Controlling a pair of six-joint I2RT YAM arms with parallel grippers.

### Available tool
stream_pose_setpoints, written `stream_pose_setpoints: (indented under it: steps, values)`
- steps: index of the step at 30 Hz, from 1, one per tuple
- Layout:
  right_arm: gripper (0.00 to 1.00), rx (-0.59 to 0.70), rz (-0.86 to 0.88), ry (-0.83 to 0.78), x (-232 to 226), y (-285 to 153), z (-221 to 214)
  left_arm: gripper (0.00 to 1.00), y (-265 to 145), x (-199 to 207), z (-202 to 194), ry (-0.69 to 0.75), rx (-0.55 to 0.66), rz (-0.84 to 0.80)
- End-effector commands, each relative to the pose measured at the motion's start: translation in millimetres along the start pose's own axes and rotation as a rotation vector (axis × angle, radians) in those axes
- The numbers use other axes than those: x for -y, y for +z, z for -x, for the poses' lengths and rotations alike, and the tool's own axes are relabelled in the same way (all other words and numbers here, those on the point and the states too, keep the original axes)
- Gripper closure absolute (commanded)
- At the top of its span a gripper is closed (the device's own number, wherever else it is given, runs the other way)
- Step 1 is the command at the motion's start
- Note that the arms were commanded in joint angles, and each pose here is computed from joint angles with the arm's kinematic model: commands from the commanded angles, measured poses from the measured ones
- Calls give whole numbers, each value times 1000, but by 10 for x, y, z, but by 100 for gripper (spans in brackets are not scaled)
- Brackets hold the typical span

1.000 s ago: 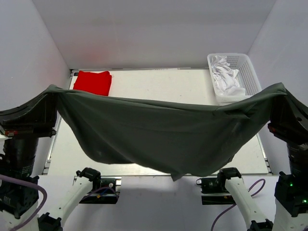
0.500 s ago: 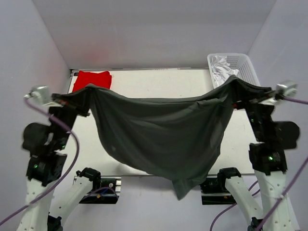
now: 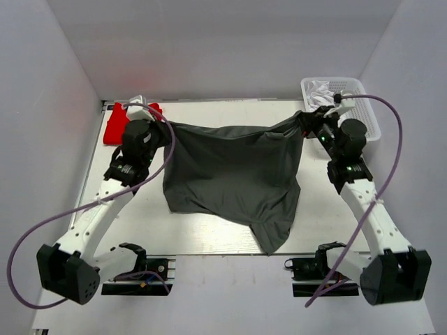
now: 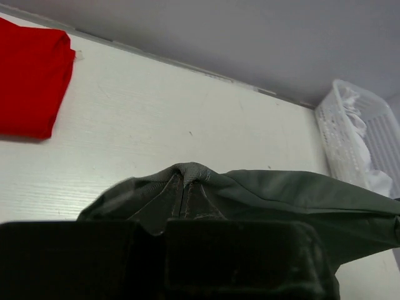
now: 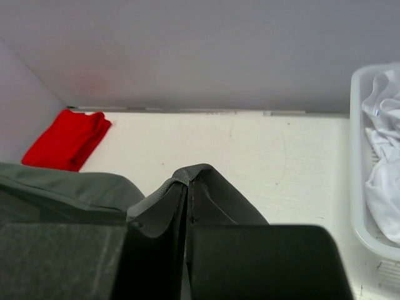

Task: Fold and stack the t-shirts
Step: Flatten out the tshirt

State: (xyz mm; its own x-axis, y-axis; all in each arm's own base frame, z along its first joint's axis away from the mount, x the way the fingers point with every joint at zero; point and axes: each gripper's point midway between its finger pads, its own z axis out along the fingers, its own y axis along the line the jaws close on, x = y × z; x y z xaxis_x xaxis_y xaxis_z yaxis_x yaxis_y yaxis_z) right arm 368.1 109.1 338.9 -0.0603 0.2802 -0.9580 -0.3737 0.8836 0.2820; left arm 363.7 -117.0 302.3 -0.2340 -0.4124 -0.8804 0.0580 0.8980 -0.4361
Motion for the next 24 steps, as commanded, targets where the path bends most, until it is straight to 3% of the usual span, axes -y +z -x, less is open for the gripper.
stream_pose_setpoints:
  steps: [1, 12, 15, 16, 17, 18, 20, 22, 23, 24]
  values:
    - [100, 67, 8, -38, 36, 269, 227, 100, 185, -18, 342, -5, 144, 57]
    - [100, -87, -89, -51, 617, 1454, -285, 100, 1618, -376, -106, 116, 9, 269]
    - [100, -96, -123, -53, 759, 1753, -287, 100, 2057, -563, -248, 122, -25, 316]
    - [100, -157, -157, -49, 942, 1901, -636, 100, 2160, -622, -281, 112, -33, 331]
    - [100, -184, -178, -46, 1000, 1948, -724, 100, 2270, -602, -191, 107, -30, 327]
    - [100, -123, -201, -61, 1027, 2082, -442, 100, 2364, -673, -239, 99, -43, 344]
    - [100, -196, -225, -50, 1186, 2288, -781, 100, 2618, -799, -439, 104, -96, 357]
    - [100, -175, -287, -63, 1333, 2471, -722, 100, 2756, -932, -527, 87, -119, 360]
    - [100, -209, -304, -73, 1455, 2531, -933, 100, 2833, -888, -502, 71, -108, 345]
    - [95, -231, -325, -73, 1551, 2591, -1124, 92, 2936, -1034, -655, 61, -132, 360]
